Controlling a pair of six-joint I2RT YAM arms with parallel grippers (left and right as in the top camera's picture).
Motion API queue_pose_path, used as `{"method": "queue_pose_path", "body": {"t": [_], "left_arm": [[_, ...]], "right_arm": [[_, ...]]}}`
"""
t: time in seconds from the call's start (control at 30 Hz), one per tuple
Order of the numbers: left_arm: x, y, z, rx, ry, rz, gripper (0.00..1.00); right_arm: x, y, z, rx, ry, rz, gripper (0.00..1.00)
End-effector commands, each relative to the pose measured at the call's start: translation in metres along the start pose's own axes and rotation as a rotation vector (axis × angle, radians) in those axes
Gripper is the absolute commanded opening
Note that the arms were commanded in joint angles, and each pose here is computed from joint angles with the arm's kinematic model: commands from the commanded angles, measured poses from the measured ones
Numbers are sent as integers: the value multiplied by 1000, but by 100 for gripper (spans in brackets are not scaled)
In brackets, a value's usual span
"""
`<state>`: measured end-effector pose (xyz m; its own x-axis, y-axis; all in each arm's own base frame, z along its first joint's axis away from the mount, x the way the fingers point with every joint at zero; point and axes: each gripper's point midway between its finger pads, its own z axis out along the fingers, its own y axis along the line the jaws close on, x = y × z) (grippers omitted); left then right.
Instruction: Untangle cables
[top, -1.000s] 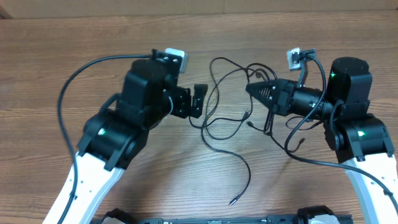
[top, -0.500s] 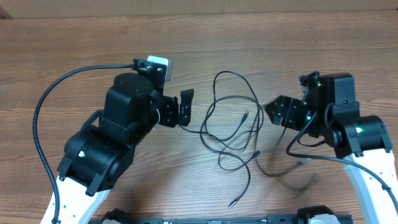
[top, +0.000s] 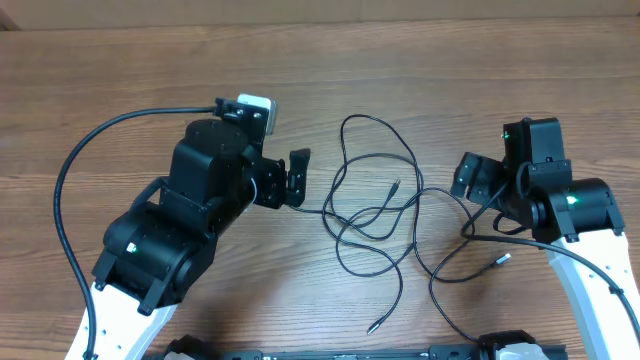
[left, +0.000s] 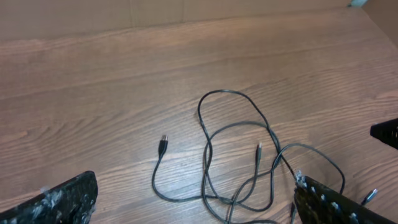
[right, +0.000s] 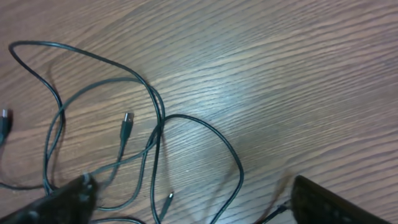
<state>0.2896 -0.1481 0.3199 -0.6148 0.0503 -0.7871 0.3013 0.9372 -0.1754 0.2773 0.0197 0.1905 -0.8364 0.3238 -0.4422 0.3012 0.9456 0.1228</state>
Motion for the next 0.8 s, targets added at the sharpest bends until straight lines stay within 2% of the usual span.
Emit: {"method": "queue_pose_path", "body": {"t": [0.0,0.17,0.77], "left_arm": [[-3,4,-4,-19,-8,12,100],[6,6,5,-30,38,15,100],[20,7,28,-47,126,19,100]], "right_arm": [[-2,10,-5,-57,2,8,100],[6,26,-4,-149,50,7,100],[23,21,49,-68,189,-4,100]]}}
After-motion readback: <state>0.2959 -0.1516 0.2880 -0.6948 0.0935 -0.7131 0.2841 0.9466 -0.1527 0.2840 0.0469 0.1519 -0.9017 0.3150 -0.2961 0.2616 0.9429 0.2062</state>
